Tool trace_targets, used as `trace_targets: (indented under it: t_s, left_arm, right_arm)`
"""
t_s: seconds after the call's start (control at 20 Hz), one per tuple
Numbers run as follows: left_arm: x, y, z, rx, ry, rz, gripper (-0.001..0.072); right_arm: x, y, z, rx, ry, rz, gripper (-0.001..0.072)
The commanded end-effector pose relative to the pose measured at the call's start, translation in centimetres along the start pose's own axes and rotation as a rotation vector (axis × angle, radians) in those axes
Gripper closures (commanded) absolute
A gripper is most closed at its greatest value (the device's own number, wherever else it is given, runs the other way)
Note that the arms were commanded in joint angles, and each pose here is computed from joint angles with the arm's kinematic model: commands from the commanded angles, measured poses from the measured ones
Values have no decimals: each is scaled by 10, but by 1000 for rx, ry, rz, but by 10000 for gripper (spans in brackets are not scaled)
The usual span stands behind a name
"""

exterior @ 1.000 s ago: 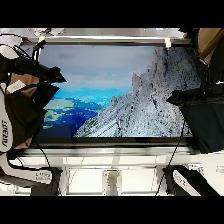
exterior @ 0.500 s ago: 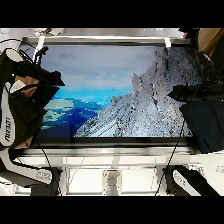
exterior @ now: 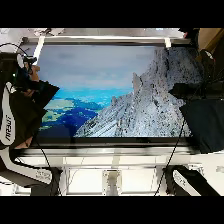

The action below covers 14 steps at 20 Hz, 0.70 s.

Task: Fold the clothes and pants, and hang the long-sleeved shirts on hangers.

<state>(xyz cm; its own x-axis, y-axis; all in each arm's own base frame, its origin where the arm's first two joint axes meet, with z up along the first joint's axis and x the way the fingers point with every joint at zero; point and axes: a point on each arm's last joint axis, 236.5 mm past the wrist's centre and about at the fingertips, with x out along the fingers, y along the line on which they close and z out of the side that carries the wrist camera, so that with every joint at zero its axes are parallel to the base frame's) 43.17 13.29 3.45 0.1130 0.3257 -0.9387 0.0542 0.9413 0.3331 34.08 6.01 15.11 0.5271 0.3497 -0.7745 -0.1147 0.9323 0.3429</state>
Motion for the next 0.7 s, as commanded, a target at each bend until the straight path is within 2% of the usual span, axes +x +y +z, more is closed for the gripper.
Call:
trace_targets:
  t_s: [0.0, 0.3, 0.5, 0.55, 0.6, 0.65]
  left_arm:
    - [-1, 49, -9, -54, 34, 196, 79]
    - [15, 62, -39, -98, 161, 189, 84]
    - [30, 56, -58, -176, 215, 109, 85]
    - [35, 52, -63, -178, 231, 90, 94]
    - [41, 50, -69, -171, 251, 87, 144]
    - [46, 48, -71, -165, 256, 85, 145]
  right_arm:
    - [1, -2, 6, -1, -22, -7, 702]
    - [1, -9, 11, -9, -42, -35, 702]
    - [3, -16, 10, -14, -34, -62, 702]
    - [5, -17, 11, -13, -33, -64, 702]
    - [7, -19, 11, -12, -30, -67, 701]
    - [9, -21, 11, -10, -26, -70, 701]
